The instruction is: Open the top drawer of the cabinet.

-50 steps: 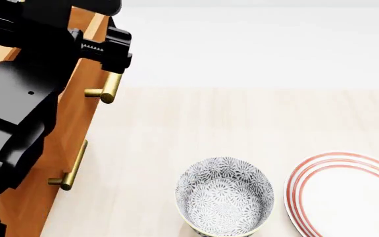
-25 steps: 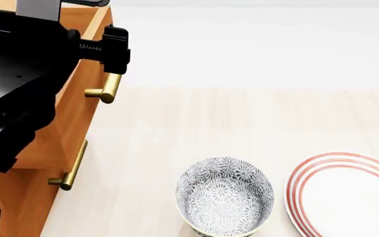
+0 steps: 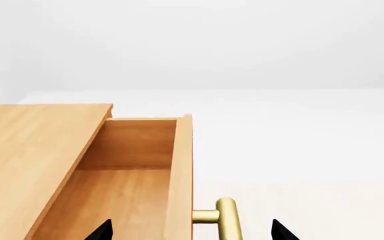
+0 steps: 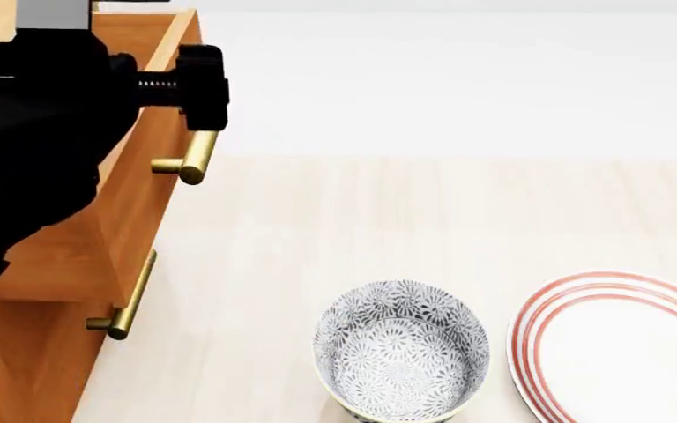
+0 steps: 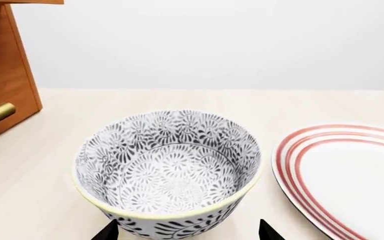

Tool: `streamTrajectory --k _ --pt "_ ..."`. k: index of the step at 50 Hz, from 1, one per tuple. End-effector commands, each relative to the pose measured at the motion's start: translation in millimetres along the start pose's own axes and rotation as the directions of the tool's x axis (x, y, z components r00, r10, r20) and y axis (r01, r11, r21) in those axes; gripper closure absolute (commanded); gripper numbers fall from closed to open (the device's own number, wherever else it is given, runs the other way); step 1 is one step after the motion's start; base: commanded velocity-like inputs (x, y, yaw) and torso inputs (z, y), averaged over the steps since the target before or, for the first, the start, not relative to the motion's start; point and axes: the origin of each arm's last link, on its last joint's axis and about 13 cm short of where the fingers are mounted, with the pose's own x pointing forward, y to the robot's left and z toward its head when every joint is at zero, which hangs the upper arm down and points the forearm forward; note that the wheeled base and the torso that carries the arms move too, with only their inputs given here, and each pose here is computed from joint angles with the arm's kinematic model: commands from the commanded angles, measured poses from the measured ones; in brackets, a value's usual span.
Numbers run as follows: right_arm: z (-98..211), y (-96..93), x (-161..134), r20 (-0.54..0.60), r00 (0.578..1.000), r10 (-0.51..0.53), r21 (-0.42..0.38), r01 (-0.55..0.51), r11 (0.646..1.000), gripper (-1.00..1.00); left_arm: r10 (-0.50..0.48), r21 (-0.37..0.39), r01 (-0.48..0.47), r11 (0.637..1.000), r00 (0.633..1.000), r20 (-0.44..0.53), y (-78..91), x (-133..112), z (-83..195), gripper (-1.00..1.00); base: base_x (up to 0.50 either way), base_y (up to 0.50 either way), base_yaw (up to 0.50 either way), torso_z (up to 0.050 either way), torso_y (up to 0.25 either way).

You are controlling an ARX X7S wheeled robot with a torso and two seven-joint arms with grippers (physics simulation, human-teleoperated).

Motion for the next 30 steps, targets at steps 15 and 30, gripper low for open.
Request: streamTrajectory --k 15,30 --pt "1 0.7 2 0.010 1.000 -0.001 0.001 0.001 1.000 -1.00 -0.035 -0.202 0.016 0.979 0.995 -0.091 -0.4 1 19 -1.00 0.00 0.00 0.00 0.000 0.000" --pt "1 1.1 2 0.012 1.000 0.002 -0.002 -0.002 1.000 -1.00 -0.095 -0.313 0.037 0.949 0.980 -0.173 -4.5 -1 32 -1.00 0.00 0.00 0.00 0.000 0.000"
